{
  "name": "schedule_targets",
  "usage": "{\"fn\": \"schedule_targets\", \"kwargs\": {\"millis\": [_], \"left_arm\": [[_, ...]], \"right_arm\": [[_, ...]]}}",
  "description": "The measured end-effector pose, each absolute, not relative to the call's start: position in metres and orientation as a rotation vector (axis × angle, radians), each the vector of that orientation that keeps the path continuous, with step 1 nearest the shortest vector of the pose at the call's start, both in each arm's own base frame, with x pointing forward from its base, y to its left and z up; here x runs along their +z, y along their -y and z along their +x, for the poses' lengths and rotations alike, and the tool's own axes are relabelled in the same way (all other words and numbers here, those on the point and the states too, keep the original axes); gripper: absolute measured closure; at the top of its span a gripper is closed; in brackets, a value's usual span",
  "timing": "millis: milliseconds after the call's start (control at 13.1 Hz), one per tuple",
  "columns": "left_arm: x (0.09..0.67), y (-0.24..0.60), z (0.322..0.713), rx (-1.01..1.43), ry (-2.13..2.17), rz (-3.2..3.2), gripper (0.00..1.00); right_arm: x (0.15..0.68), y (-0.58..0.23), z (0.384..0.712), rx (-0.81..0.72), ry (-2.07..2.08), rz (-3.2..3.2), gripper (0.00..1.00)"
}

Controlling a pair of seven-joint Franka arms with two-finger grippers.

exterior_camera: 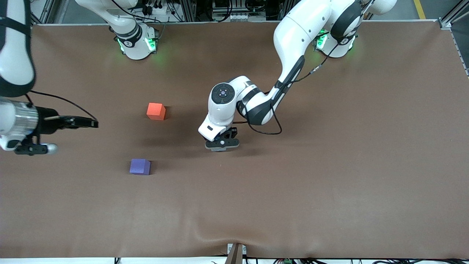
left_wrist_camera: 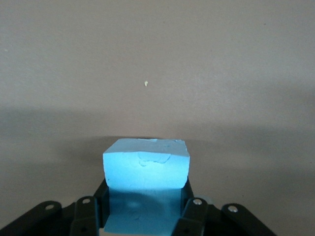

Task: Place blue block between orange and purple blocks
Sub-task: 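Carry the cube to mid-table with the left gripper while the right gripper reaches in, then release the cube with the left gripper while the right gripper approaches it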

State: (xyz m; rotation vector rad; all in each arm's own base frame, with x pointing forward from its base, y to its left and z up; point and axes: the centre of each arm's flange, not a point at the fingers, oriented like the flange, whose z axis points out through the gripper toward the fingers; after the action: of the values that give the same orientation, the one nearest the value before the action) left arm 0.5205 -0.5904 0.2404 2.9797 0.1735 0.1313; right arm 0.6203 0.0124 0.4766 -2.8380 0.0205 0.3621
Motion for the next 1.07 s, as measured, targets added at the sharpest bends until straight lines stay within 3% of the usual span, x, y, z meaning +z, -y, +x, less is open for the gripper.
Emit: {"fn": "schedule_targets", "kwargs": {"millis": [305, 610, 838, 1067], "left_arm": [[0.224, 0.605, 0.511, 0.16, -0.219, 2.915, 0.38], [0.232, 0.623, 0.5, 0.197, -0.268, 2.856, 0.0], [0.312, 0.6, 0.526, 0.216, -0.412, 2.869, 0.0], [0.411, 0.517, 0.562, 0.175, -0.578, 3.02, 0.0]], "right_arm": [[0.447, -0.08, 0.633, 0.323, 0.072, -2.86, 0.0], [0.414, -0.155, 0.636, 0.262, 0.206, -2.874, 0.0], [0.368, -0.199, 0.62, 0.238, 0.264, -2.89, 0.0], [0.331, -0.232, 0.603, 0.165, 0.223, -2.916, 0.0]]}}
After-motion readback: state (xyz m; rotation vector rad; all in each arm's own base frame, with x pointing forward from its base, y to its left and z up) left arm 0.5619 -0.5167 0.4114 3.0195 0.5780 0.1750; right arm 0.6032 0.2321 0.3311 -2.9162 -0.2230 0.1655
